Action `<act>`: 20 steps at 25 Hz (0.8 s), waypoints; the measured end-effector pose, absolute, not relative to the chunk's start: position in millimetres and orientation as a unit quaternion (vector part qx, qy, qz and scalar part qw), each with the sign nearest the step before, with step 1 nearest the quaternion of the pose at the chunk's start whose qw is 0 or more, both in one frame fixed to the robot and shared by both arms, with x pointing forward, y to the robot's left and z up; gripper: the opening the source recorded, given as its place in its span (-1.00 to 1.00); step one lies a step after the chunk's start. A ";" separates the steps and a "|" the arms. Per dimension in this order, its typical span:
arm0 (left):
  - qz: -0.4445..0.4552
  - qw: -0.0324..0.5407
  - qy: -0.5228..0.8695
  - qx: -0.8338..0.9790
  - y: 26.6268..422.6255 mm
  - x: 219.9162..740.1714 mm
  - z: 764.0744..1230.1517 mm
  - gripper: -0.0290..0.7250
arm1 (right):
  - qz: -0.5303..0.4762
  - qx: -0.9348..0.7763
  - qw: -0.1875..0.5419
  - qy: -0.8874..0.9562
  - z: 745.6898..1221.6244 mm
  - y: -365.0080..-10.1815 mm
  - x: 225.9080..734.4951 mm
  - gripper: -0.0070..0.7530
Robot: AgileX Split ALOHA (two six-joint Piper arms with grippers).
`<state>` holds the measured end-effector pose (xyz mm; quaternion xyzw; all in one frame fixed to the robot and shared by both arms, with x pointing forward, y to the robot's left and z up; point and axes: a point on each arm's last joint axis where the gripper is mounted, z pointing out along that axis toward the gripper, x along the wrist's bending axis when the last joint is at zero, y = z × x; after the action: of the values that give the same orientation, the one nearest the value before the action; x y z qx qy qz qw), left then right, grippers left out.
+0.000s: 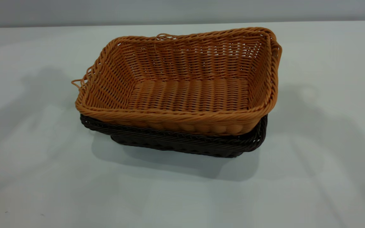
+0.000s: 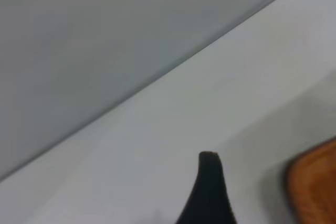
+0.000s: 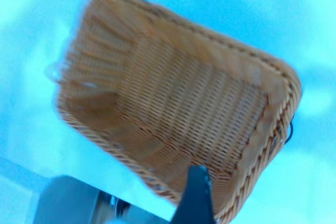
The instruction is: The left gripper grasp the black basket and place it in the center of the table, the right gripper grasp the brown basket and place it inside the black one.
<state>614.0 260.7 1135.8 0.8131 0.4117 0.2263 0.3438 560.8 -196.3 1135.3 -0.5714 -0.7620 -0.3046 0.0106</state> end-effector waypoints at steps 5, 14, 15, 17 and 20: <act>0.172 0.349 0.460 0.798 259.5 552.2 1183.0 0.52 | -0.369 -0.531 -0.047 -0.761 1204.7 -213.7 471.2 0.55; 0.172 0.321 0.546 0.755 271.0 458.7 1232.7 0.52 | -0.410 -0.504 -0.093 -0.754 1185.4 -243.1 327.8 0.55; 0.181 0.322 0.548 0.750 272.2 450.1 1235.5 0.52 | -0.408 -0.505 -0.091 -0.755 1176.5 -244.7 319.8 0.55; 0.193 0.329 0.550 0.743 273.5 425.3 1238.0 0.52 | -0.413 -0.503 -0.097 -0.753 1161.6 -248.9 299.6 0.55; 0.203 0.337 0.546 0.739 274.4 383.5 1229.8 0.52 | -0.422 -0.497 -0.112 -0.750 1136.8 -255.4 271.6 0.55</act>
<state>383.5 274.4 1229.8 0.7394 0.5460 0.2032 0.3374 271.6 -255.4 1136.8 -0.4965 -0.7505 -0.4215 -0.1121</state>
